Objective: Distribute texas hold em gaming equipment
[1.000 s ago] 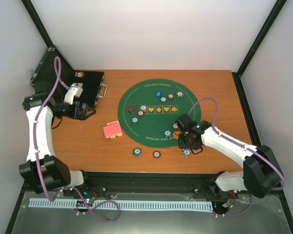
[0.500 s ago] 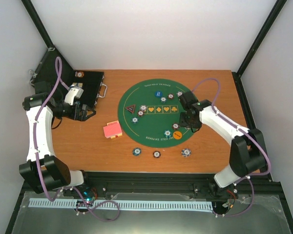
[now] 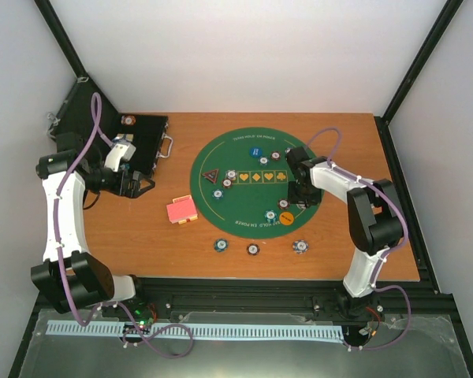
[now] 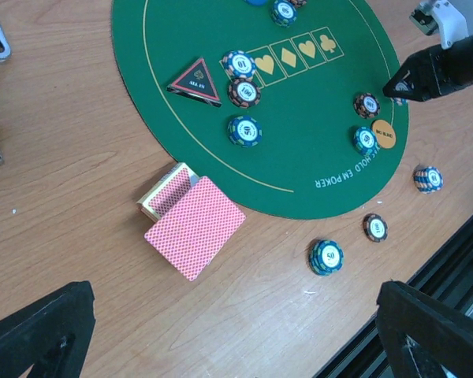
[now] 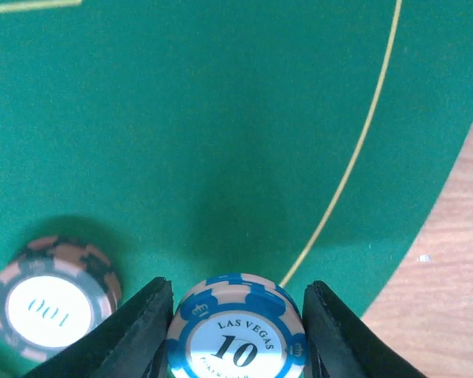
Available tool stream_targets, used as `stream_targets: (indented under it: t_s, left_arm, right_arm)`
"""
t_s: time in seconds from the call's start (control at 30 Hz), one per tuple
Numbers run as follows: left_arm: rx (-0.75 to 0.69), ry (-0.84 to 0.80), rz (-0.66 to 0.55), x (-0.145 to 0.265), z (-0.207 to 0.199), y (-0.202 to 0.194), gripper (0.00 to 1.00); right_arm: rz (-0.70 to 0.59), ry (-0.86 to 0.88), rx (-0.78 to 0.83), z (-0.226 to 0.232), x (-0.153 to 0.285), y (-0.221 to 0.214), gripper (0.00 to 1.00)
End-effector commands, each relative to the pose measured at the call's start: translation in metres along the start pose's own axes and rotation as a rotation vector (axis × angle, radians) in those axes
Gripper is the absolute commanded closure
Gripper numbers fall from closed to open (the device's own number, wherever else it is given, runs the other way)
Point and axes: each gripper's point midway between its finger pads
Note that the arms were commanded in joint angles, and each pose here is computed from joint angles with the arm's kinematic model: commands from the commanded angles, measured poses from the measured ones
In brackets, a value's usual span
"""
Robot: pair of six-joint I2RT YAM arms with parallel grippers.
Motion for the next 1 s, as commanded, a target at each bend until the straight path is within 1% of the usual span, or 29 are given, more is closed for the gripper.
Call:
stream_targets:
  t_s: [0.0, 0.1, 0.2, 0.23, 0.3, 0.4, 0.5, 0.57, 0.67, 0.73, 0.8, 0.9, 0.97]
  left_arm:
    - [-0.046, -0.012, 0.004, 0.003, -0.006, -0.002, 0.0]
    - [-0.063, -0.013, 0.006, 0.0, -0.005, -0.008, 0.0]
    - [-0.085, -0.047, 0.031, -0.008, -0.006, -0.017, 0.0]
    - [-0.109, -0.063, 0.04, -0.011, -0.005, -0.02, 0.0]
    - [-0.158, -0.098, 0.059, -0.019, -0.004, -0.028, 0.0]
    - [-0.223, -0.129, 0.103, -0.032, -0.001, -0.036, 0.0]
    - [-0.296, -0.131, 0.156, -0.045, 0.001, -0.043, 0.0]
    - [-0.345, -0.118, 0.196, -0.055, 0.002, -0.049, 0.0]
    - [-0.423, -0.15, 0.222, -0.067, -0.002, -0.056, 0.0]
    - [-0.466, -0.166, 0.239, -0.074, -0.005, -0.059, 0.0]
    - [-0.507, -0.166, 0.258, -0.082, -0.004, -0.059, 0.0]
    - [-0.577, -0.156, 0.282, -0.094, -0.003, -0.061, 0.0]
    - [-0.629, -0.153, 0.3, -0.101, -0.002, -0.065, 0.0]
  right_arm:
    - [-0.032, 0.016, -0.002, 0.003, -0.005, 0.021, 0.73]
    - [-0.026, 0.019, 0.0, 0.005, -0.011, 0.023, 0.73]
    - [-0.011, 0.022, -0.002, 0.007, -0.017, 0.023, 0.72]
    - [-0.008, 0.024, -0.004, 0.007, -0.018, 0.024, 0.7]
    - [0.002, 0.036, -0.007, 0.009, -0.018, 0.023, 0.54]
    - [-0.023, 0.041, -0.016, 0.008, -0.005, 0.028, 0.4]
    - [-0.071, 0.046, -0.033, 0.004, 0.019, 0.036, 0.29]
    - [-0.107, 0.063, -0.045, 0.004, 0.038, 0.04, 0.26]
    - [-0.179, 0.11, -0.058, 0.007, 0.069, 0.043, 0.22]
    - [-0.236, 0.135, -0.049, 0.014, 0.092, 0.041, 0.17]
    - [-0.268, 0.166, -0.02, 0.029, 0.106, 0.034, 0.11]
    - [-0.285, 0.201, 0.043, 0.061, 0.119, 0.017, 0.08]
    - [-0.29, 0.261, 0.086, 0.09, 0.127, 0.002, 0.06]
Point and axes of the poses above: each gripper's point midway between its finger pads, its own x axis back along the fingers, its own z axis along the line the jaws close on, y = z × x, and after that the axes turned 1 degree about x, right-handed
